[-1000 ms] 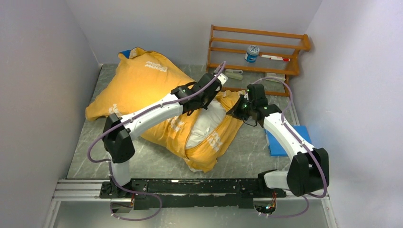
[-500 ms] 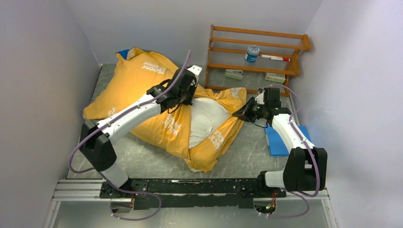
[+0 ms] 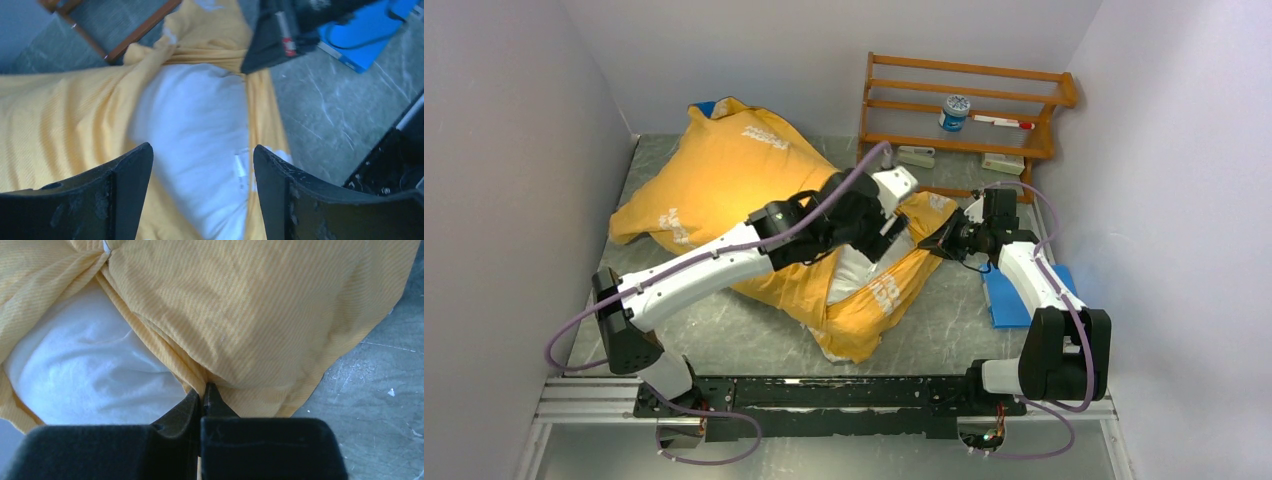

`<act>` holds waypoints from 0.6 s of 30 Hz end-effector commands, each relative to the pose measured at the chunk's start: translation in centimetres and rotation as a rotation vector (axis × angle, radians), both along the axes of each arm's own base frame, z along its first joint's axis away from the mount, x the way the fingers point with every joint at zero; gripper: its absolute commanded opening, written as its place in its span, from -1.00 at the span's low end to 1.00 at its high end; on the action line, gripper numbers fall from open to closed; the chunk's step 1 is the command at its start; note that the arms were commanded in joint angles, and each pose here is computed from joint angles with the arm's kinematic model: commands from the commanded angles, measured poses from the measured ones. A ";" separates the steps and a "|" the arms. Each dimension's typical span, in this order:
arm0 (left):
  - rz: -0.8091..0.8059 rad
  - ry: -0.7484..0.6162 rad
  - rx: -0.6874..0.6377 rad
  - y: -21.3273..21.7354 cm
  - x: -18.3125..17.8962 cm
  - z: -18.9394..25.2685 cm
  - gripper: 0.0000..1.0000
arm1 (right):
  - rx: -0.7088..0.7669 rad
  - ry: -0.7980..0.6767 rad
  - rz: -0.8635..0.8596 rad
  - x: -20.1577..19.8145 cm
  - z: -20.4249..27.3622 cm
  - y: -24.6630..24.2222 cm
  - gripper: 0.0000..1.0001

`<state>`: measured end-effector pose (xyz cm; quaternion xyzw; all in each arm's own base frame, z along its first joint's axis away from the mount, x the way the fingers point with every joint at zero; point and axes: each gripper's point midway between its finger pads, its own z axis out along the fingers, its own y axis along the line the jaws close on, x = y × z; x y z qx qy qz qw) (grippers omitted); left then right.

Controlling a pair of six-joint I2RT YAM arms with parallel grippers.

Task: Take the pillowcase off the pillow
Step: Remove the pillow from the pillowcase.

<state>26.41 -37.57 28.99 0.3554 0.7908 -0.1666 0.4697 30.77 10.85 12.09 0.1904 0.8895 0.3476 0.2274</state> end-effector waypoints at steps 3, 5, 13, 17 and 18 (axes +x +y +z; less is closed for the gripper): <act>-0.045 -0.055 0.192 -1.8 0.5 -4.5 0.56 | -0.080 0.072 -0.053 -1.9 -1.8 -1.9 -1.00; -0.001 -0.052 0.284 -1.6 1.6 -7.2 0.53 | -0.080 0.068 -0.062 -1.9 -1.6 -2.0 -1.00; -0.009 -0.010 0.445 -1.9 2.4 -13.2 0.49 | -0.104 0.075 -0.112 -2.3 -1.4 -2.6 -1.00; 0.156 -0.019 0.538 1.1 4.0 -15.0 -0.05 | -0.106 0.080 -0.127 -2.4 -1.4 -2.7 -1.00; 0.223 -0.008 0.550 2.3 4.7 -15.3 -0.41 | -0.109 0.079 -0.135 -2.4 -1.5 -2.8 -1.00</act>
